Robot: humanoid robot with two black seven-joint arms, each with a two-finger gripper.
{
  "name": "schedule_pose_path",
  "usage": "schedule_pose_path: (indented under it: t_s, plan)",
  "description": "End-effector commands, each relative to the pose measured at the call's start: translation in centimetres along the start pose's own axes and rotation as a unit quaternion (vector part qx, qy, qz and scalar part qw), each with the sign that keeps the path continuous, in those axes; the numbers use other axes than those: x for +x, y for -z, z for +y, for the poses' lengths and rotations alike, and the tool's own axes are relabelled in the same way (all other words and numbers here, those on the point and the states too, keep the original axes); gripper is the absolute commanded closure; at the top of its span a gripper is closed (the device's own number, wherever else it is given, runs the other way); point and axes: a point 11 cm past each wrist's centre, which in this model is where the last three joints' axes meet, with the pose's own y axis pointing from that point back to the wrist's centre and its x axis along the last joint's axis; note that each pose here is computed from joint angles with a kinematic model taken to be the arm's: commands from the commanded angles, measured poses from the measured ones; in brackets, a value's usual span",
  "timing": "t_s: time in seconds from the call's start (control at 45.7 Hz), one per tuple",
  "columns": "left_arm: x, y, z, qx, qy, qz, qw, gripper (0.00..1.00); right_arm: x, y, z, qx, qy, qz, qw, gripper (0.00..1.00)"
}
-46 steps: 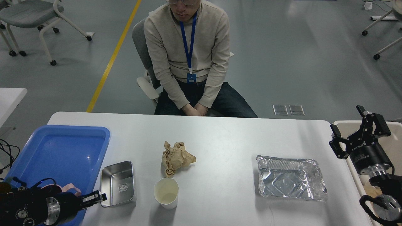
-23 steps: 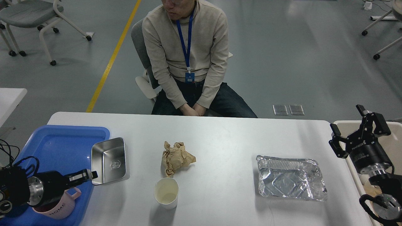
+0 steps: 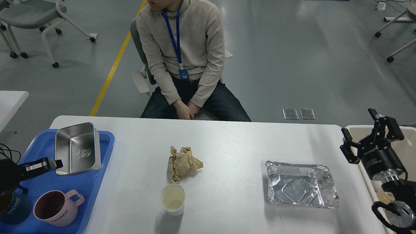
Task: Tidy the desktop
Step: 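Lower the steel dish into the blue tray and release it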
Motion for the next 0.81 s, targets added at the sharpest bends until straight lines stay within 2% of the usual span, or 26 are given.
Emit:
schedule_pose_path:
  t_s: [0.0, 0.285, 0.482, 0.789]
  plan:
    - [0.2, 0.2, 0.3, 0.003, -0.003, 0.001, 1.000, 0.99, 0.0, 0.0, 0.0, 0.000, 0.000, 0.000, 1.000, 0.00]
    - [1.5, 1.4, 0.3, 0.015, -0.022, 0.001, 1.000, 0.99, 0.1, -0.1, 0.1, -0.001, -0.001, 0.000, 1.000, 0.00]
    - [2.5, 3.7, 0.3, 0.042, -0.037, 0.005, 0.998, 0.99, 0.1, 0.0, 0.1, -0.001, -0.001, 0.001, 1.000, 0.00]
    - [3.4, 4.6, -2.9, 0.055, -0.045, 0.012, 0.997, 0.98, 0.2, 0.1, 0.2, -0.002, -0.002, 0.003, 1.000, 0.00]
